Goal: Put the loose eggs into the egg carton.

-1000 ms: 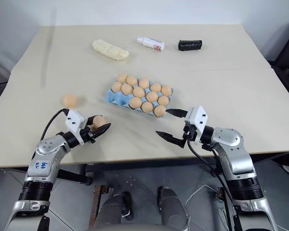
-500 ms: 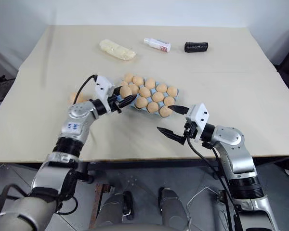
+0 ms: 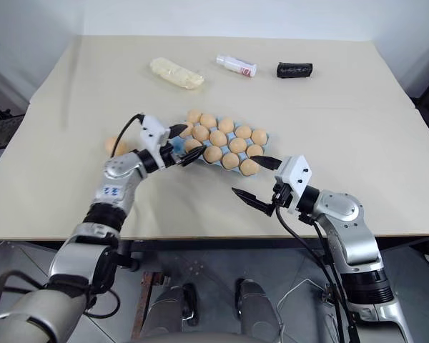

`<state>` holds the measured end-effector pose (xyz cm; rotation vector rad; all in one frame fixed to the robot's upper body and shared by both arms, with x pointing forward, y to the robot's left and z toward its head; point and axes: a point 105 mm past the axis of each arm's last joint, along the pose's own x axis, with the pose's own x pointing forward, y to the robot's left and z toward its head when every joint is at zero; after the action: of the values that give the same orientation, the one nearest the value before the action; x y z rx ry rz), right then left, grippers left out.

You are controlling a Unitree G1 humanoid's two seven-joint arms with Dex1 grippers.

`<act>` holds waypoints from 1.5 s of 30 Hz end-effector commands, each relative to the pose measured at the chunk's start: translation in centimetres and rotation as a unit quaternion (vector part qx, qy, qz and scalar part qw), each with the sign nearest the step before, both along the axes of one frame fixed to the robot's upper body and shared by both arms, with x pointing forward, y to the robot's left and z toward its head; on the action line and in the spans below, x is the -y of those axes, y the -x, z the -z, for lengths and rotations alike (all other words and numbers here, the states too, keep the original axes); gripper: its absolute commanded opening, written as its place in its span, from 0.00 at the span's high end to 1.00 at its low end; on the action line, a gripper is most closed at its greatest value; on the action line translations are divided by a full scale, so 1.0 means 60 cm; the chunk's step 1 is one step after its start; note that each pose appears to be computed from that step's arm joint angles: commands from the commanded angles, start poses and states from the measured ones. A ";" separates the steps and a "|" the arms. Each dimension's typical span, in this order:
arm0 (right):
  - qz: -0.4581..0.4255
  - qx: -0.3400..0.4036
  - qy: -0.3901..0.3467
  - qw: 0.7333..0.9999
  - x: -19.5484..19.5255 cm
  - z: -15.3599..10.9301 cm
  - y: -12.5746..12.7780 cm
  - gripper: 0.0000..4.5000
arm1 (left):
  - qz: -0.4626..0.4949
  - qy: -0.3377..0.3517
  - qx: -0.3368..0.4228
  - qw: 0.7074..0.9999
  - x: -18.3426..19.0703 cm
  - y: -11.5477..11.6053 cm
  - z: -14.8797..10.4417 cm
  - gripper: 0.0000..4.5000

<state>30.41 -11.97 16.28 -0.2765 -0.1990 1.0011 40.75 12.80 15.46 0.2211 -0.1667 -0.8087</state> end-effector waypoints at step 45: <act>-0.045 0.028 -0.032 0.998 -0.034 -0.016 -0.018 0.00 | -0.322 0.036 -0.082 0.942 -0.234 -0.031 0.021 0.14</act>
<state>31.79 -9.75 15.93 -0.2236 -0.2351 1.0893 42.16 26.95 12.90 0.1212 0.0856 -0.1652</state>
